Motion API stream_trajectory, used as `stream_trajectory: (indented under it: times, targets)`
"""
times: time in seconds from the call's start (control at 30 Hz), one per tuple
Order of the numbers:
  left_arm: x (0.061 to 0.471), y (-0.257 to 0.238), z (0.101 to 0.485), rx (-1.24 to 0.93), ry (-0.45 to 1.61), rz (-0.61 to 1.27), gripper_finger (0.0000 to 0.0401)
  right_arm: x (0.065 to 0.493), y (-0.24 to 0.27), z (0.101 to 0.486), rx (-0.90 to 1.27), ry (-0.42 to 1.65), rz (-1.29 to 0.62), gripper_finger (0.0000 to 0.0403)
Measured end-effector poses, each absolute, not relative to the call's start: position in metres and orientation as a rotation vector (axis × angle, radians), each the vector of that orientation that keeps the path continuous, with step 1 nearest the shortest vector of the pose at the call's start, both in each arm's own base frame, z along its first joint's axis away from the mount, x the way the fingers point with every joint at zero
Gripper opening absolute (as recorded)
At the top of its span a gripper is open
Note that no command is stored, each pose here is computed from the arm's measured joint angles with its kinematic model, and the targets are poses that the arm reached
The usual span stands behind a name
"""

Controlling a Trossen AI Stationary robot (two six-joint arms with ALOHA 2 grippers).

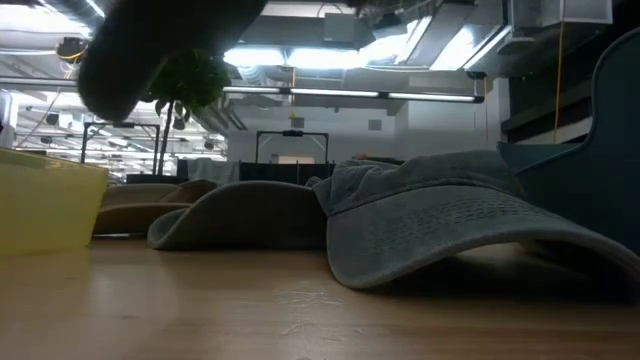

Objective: Pick & Place hat
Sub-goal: Put the top left blue cap into the yellow bin

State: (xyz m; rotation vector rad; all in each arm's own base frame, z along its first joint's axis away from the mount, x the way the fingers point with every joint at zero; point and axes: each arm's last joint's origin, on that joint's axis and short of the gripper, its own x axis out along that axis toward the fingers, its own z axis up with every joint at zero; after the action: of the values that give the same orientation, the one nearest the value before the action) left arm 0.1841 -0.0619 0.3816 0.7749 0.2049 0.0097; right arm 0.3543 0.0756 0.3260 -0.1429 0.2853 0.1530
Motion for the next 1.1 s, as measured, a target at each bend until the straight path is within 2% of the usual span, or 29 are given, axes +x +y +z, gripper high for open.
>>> stream_trajectory:
  times: [0.1, 0.4, 0.57, 0.7, 0.93, 1.03, 1.1]
  targets:
    - [0.185, -0.063, 0.384, 0.761, 0.167, -0.009, 0.0003, 0.356, 0.075, 0.329, -0.140, 0.241, 0.214, 0.0263]
    - [0.186, -0.064, 0.394, 0.723, 0.077, 0.012, 0.0003, 0.359, 0.069, 0.335, -0.135, 0.178, 0.193, 0.0263]
    - [0.186, -0.063, 0.399, 0.702, 0.032, 0.039, 0.0003, 0.360, 0.066, 0.335, -0.147, 0.179, 0.070, 0.0263]
    - [0.187, -0.062, 0.402, 0.703, 0.023, 0.105, 0.0003, 0.360, 0.065, 0.334, -0.184, 0.190, 0.066, 0.0263]
    - [0.190, -0.063, 0.400, 0.725, 0.034, 0.104, 0.0003, 0.360, 0.066, 0.333, -0.208, 0.196, 0.070, 0.0263]
    - [0.192, -0.064, 0.399, 0.729, 0.040, 0.101, 0.0003, 0.360, 0.066, 0.333, -0.254, 0.197, 0.074, 0.0263]
    - [0.192, -0.064, 0.399, 0.722, 0.040, 0.101, 0.0003, 0.359, 0.066, 0.329, -0.373, 0.236, 0.092, 0.0263]
